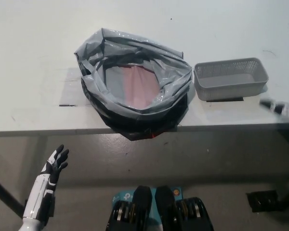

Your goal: Use the right hand to pick up a small rectangular container and put it into a plastic bag and lift the bag

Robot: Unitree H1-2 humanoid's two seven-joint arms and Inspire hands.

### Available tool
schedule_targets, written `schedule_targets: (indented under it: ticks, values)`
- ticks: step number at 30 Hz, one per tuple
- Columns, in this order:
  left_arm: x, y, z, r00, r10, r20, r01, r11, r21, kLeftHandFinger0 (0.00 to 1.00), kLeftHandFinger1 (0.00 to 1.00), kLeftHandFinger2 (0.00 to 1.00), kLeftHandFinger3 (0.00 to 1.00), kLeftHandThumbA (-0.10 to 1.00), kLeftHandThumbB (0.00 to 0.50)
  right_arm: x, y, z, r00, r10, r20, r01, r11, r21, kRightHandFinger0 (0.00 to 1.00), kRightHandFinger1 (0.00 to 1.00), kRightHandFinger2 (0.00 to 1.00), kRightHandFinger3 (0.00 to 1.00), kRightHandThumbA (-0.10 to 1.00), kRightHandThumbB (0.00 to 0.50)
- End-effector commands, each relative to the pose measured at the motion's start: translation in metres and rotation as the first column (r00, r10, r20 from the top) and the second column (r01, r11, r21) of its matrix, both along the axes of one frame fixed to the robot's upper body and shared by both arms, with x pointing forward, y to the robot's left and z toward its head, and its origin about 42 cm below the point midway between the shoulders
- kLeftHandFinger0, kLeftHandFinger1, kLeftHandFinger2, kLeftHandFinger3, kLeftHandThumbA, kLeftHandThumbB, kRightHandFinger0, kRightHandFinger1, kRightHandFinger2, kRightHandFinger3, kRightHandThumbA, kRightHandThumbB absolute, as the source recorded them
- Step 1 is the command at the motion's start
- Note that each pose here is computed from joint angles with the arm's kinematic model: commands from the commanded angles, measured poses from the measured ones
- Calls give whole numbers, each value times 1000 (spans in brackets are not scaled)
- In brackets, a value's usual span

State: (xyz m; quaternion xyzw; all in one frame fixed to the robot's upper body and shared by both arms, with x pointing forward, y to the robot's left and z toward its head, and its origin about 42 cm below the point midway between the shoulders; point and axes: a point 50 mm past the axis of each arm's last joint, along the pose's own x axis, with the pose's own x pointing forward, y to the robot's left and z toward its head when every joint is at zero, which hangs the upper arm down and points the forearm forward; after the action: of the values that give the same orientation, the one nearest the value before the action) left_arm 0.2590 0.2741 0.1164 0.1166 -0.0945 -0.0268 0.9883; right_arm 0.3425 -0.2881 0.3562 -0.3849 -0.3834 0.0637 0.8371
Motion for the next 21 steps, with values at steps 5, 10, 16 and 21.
schedule_targets:
  ticks: [5, 10, 16, 21]
  values:
    - [-3, -3, 17, 991, -56, 120, 52, 998, 36, 1000, 1000, 1000, 1000, 1000, 327, 123, 30, 161, 921, -215, -324, 17, 855, -518, 1000, 1000, 1000, 1000, 917, 500]
    - [-1, -3, 18, 991, -63, 118, 58, 997, 43, 1000, 1000, 1000, 1000, 1000, 327, 166, 44, 160, 875, -323, -360, 29, 778, -628, 1000, 1000, 1000, 1000, 949, 500]
    - [-2, -5, 18, 991, -64, 115, 60, 997, 37, 1000, 1000, 1000, 1000, 1000, 323, 202, 68, 139, 760, -412, -502, -51, 733, -679, 1000, 1000, 1000, 1000, 870, 500]
    - [-2, -5, 18, 991, -69, 114, 65, 997, 41, 1000, 1000, 1000, 1000, 1000, 326, 216, 81, 118, 656, -509, -557, -123, 655, -745, 1000, 1000, 1000, 1000, 947, 500]
